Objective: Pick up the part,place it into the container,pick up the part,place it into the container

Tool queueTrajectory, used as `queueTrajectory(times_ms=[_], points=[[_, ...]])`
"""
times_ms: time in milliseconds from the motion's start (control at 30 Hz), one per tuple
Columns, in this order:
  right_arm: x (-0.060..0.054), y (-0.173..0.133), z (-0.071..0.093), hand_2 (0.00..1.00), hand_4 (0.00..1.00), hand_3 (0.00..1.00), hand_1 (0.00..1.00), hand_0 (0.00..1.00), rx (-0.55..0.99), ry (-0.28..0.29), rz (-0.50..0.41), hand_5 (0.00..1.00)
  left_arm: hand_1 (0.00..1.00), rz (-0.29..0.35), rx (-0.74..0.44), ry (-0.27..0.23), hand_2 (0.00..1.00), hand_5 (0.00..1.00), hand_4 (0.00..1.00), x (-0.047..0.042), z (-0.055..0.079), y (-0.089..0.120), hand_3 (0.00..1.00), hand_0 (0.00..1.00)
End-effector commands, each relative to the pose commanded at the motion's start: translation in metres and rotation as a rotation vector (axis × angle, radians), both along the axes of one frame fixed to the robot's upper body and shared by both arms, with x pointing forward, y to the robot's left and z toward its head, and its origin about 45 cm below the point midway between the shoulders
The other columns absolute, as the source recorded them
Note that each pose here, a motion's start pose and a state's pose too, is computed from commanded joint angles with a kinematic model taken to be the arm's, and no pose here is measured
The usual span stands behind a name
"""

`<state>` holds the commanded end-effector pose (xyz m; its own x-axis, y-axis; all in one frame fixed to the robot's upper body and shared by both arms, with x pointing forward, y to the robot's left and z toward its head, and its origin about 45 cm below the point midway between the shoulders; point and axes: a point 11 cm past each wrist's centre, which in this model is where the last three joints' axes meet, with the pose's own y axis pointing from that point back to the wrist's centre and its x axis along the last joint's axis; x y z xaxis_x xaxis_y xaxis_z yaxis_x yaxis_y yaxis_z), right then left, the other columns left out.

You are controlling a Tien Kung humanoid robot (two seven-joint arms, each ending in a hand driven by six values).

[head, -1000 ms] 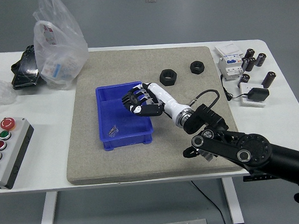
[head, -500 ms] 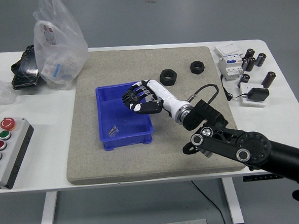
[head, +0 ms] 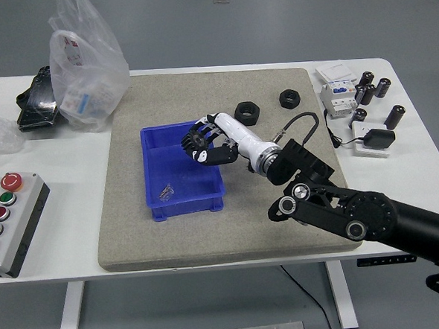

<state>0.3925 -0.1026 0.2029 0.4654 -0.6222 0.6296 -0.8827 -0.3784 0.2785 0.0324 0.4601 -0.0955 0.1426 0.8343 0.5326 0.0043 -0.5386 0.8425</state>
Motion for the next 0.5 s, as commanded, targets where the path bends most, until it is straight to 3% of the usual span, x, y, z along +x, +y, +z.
queueTrajectory(times_ms=[500], points=[[0.0021, 0.0014, 0.0036, 0.76, 0.845, 0.794, 0.639, 0.291, -0.048, -0.011, 0.005, 0.241, 0.547, 0.0, 0.003, -0.002, 0.532, 0.08, 0.574, 0.0007, 0.0004, 0.0006, 0.629, 0.695]])
